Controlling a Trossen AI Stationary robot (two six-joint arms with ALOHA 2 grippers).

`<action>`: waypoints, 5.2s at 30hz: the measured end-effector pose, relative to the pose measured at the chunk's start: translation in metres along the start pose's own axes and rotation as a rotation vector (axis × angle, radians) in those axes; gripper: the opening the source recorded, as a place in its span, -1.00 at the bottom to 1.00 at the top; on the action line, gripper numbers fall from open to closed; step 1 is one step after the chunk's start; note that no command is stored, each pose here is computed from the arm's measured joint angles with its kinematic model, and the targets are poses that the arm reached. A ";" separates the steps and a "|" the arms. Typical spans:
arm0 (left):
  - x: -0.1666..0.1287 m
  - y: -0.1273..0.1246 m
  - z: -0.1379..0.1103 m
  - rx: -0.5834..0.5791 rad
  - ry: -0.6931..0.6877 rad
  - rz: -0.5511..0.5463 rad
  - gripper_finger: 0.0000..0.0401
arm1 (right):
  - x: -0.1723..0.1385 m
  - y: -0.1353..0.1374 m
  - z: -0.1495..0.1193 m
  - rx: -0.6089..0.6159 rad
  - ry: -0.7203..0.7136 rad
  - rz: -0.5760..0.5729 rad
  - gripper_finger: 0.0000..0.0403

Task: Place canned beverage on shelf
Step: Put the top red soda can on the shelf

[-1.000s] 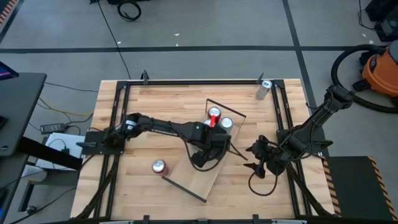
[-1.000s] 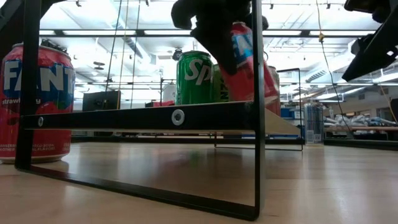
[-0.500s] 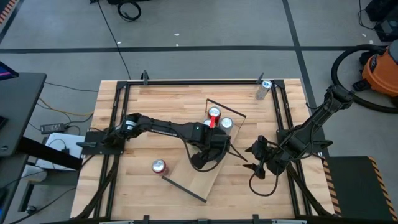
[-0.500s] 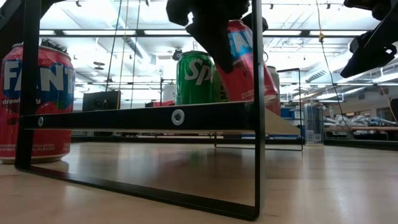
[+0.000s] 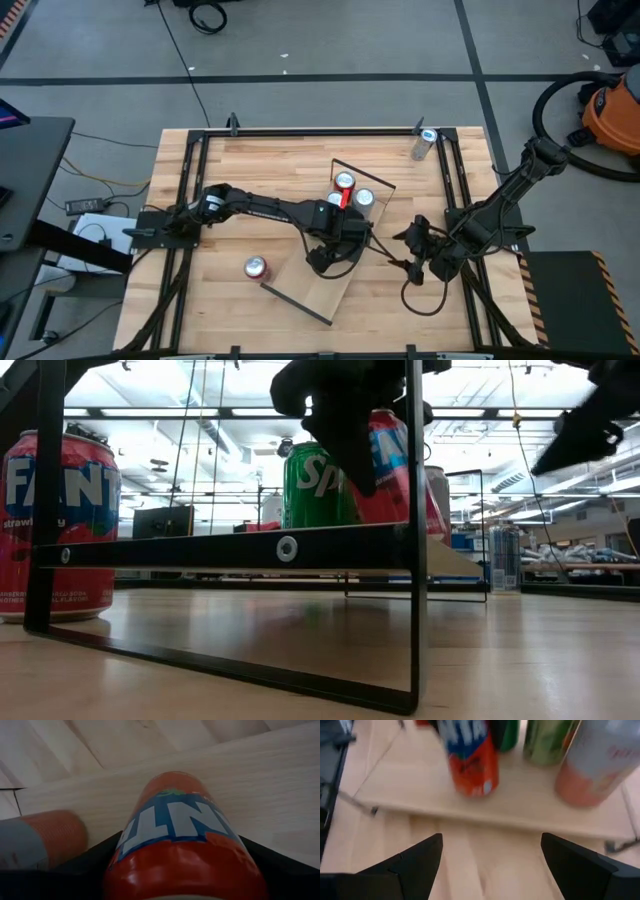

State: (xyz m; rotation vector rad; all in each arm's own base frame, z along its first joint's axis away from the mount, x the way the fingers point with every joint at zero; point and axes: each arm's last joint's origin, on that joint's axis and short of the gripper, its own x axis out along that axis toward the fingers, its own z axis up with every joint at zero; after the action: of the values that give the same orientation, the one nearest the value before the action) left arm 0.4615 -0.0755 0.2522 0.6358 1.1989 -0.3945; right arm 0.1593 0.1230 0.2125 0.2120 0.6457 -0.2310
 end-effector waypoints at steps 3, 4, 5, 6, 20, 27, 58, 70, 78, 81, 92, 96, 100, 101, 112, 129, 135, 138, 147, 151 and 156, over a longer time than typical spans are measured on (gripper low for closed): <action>0.000 0.000 -0.001 -0.006 0.013 0.008 0.55 | 0.007 0.002 -0.004 -0.029 -0.089 -0.016 0.73; 0.000 0.000 -0.001 -0.006 0.014 0.008 0.55 | 0.011 0.003 -0.006 -0.037 -0.115 -0.020 0.73; 0.000 0.000 -0.001 -0.005 0.014 0.008 0.55 | 0.015 0.005 -0.008 -0.046 -0.146 -0.026 0.74; 0.000 0.000 -0.001 -0.006 0.014 0.008 0.55 | 0.019 0.007 -0.009 -0.054 -0.175 -0.032 0.73; 0.000 0.001 -0.001 -0.026 0.015 0.012 0.55 | 0.091 0.033 -0.026 -0.132 -0.389 -0.201 0.73; 0.000 0.002 -0.002 -0.031 0.014 0.013 0.55 | 0.118 0.034 -0.026 -0.086 -0.421 -0.192 0.73; 0.001 0.002 -0.001 -0.031 0.012 0.015 0.55 | 0.149 0.033 -0.005 -0.013 -0.438 -0.234 0.73; 0.001 0.002 -0.001 -0.023 0.012 0.015 0.57 | 0.149 0.033 -0.006 -0.033 -0.419 -0.219 0.53; 0.001 0.001 -0.001 -0.033 0.031 0.041 0.60 | 0.149 0.033 -0.007 -0.044 -0.411 -0.217 0.56; 0.001 -0.002 0.000 -0.026 0.032 0.044 0.69 | 0.149 0.033 -0.007 -0.043 -0.411 -0.217 0.56; -0.002 -0.007 0.004 -0.008 0.031 0.063 0.99 | 0.149 0.033 -0.007 -0.042 -0.405 -0.202 0.56; -0.012 -0.006 0.004 -0.021 0.009 0.084 0.99 | 0.150 0.033 -0.007 -0.039 -0.406 -0.203 0.56; -0.020 -0.009 0.005 -0.021 -0.005 0.089 0.99 | 0.150 0.033 -0.007 -0.040 -0.405 -0.204 0.56; -0.022 -0.009 0.005 -0.019 -0.004 0.089 0.99 | 0.150 0.033 -0.007 -0.040 -0.405 -0.204 0.56; -0.061 -0.018 0.003 -0.057 -0.048 0.130 0.99 | 0.149 0.033 -0.007 -0.046 -0.409 -0.210 0.56; -0.122 -0.025 -0.011 -0.218 -0.115 0.254 0.91 | 0.138 0.023 -0.020 -0.042 -0.484 -0.233 0.56; -0.128 -0.023 -0.008 -0.236 -0.176 0.273 0.82 | 0.132 0.012 -0.026 -0.024 -0.530 -0.217 0.57; -0.128 -0.023 -0.006 -0.236 -0.205 0.253 0.78 | 0.132 0.010 -0.026 -0.033 -0.536 -0.224 0.57; -0.131 -0.020 0.003 -0.240 -0.315 0.242 0.70 | 0.134 0.005 -0.020 -0.060 -0.547 -0.250 0.57; -0.132 -0.020 0.005 -0.243 -0.340 0.251 0.63 | 0.136 0.002 -0.016 -0.053 -0.558 -0.244 0.57; -0.133 -0.026 0.006 -0.232 -0.330 0.247 0.55 | 0.139 -0.003 -0.012 -0.038 -0.563 -0.242 0.57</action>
State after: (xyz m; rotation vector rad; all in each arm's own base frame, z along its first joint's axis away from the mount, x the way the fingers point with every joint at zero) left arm 0.4073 -0.1052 0.3725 0.4874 0.8240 -0.1405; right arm 0.2595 0.1027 0.1176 0.0250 0.1141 -0.4897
